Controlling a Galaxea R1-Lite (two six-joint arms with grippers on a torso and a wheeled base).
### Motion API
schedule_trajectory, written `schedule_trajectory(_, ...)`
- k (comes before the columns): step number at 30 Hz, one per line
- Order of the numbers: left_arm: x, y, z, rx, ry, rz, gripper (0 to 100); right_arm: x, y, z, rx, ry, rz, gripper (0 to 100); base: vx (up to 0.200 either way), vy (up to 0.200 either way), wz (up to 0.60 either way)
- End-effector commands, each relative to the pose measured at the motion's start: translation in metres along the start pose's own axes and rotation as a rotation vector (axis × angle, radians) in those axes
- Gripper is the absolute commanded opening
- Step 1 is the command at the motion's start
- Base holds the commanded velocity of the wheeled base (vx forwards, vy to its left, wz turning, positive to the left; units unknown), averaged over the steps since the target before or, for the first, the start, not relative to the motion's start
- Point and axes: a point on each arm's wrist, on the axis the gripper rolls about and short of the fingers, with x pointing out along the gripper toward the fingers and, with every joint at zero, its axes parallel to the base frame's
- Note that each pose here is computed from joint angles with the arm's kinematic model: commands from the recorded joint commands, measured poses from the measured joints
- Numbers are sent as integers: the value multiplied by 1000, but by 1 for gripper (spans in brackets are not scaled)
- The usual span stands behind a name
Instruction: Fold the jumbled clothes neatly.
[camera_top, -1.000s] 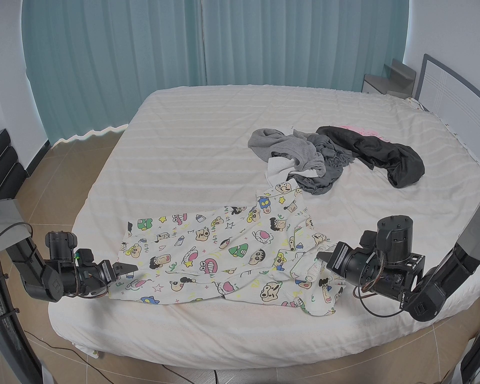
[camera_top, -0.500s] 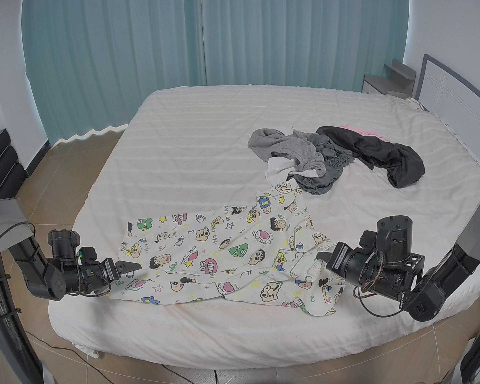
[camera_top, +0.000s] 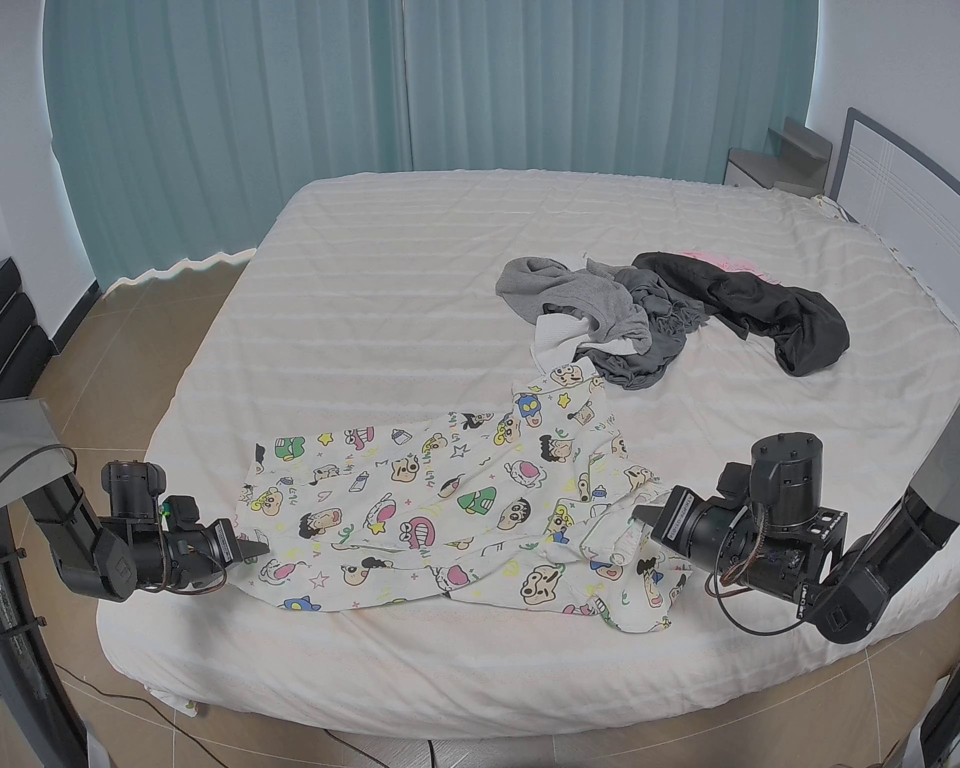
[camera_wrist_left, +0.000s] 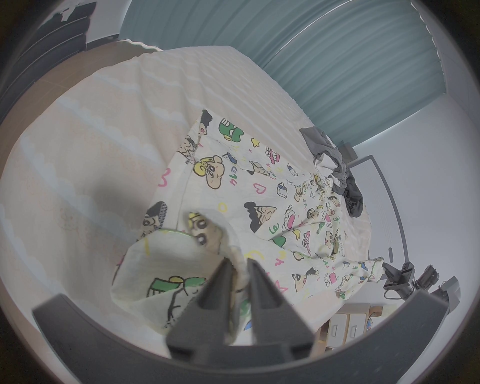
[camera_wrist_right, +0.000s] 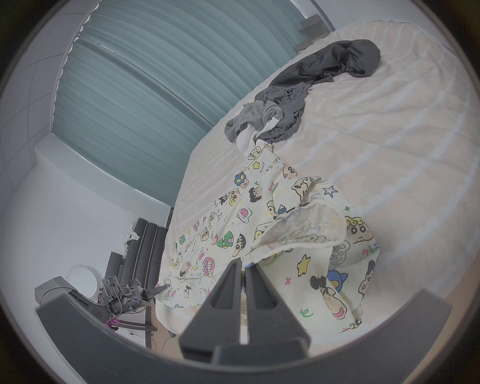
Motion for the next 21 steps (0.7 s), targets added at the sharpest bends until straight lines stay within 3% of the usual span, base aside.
schedule_trajectory(1, -2, 1, 1, -1, -9, 4, 0, -1, 1, 1, 0, -4, 2, 0, 0, 0, 0)
schedule_trajectory(12, -33, -21, 15, 46, -110, -27, 0, -23, 21, 21, -19, -102, 69, 0, 0, 0, 0)
schedule_trajectory(21, -51, -38, 26, -3, -183, -74, 0, -26, 21, 25, -27, -118, 70, 0, 0, 0, 0)
